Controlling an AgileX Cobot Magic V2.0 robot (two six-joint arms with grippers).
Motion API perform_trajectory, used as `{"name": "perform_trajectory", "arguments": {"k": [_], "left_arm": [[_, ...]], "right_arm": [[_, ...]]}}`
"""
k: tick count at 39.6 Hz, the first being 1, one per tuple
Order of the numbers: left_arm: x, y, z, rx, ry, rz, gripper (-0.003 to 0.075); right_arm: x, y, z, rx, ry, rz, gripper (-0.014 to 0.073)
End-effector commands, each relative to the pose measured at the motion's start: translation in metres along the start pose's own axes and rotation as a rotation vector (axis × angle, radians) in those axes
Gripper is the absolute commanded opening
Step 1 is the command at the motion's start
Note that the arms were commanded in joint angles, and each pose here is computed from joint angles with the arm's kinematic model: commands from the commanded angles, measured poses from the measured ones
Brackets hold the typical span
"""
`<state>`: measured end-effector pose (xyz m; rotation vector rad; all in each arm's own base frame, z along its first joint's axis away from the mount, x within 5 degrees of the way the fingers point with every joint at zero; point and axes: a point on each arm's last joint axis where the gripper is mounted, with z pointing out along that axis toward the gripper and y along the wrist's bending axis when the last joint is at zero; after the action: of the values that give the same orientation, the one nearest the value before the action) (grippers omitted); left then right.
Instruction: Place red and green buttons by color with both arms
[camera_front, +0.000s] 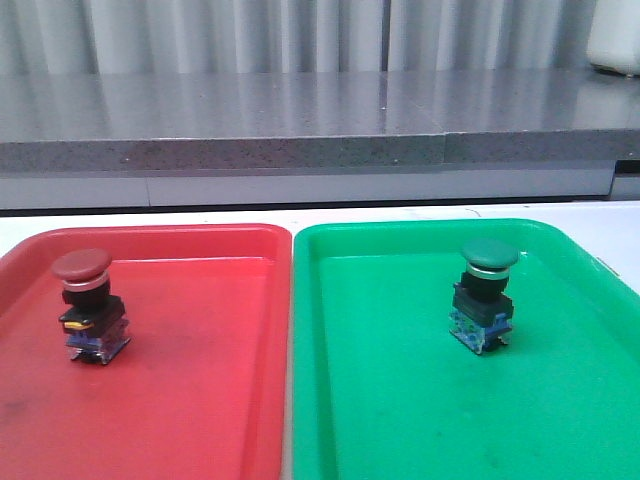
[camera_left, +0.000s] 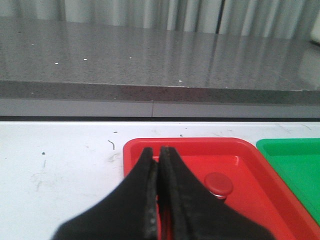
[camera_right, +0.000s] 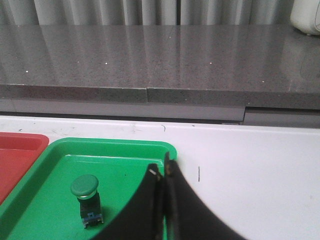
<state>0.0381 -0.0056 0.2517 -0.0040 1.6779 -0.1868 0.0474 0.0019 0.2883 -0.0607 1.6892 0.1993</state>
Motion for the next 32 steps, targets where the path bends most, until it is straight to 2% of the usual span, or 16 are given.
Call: {"name": "perform_trajectory", "arguments": {"k": [1, 7, 14, 32], "left_arm": [[-0.004, 0.002, 0.001, -0.029, -0.133, -0.020, -0.0020], [0.021, 0.009, 0.013, -0.095, -0.144, -0.023, -0.0020], [0.049, 0.014, 0.022, -0.108, -0.139, -0.025, -0.0020], [0.047, 0.014, 0.022, -0.107, -0.152, -0.024, -0.0020]], "right_arm": [[-0.013, 0.002, -0.001, -0.014, -0.081, -0.029, -0.0118], [-0.012, 0.002, -0.001, -0.013, -0.080, -0.029, -0.0118], [-0.012, 0.002, -0.001, -0.013, -0.078, -0.029, -0.0118], [-0.012, 0.002, -0.001, -0.013, -0.078, -0.029, -0.0118]]}}
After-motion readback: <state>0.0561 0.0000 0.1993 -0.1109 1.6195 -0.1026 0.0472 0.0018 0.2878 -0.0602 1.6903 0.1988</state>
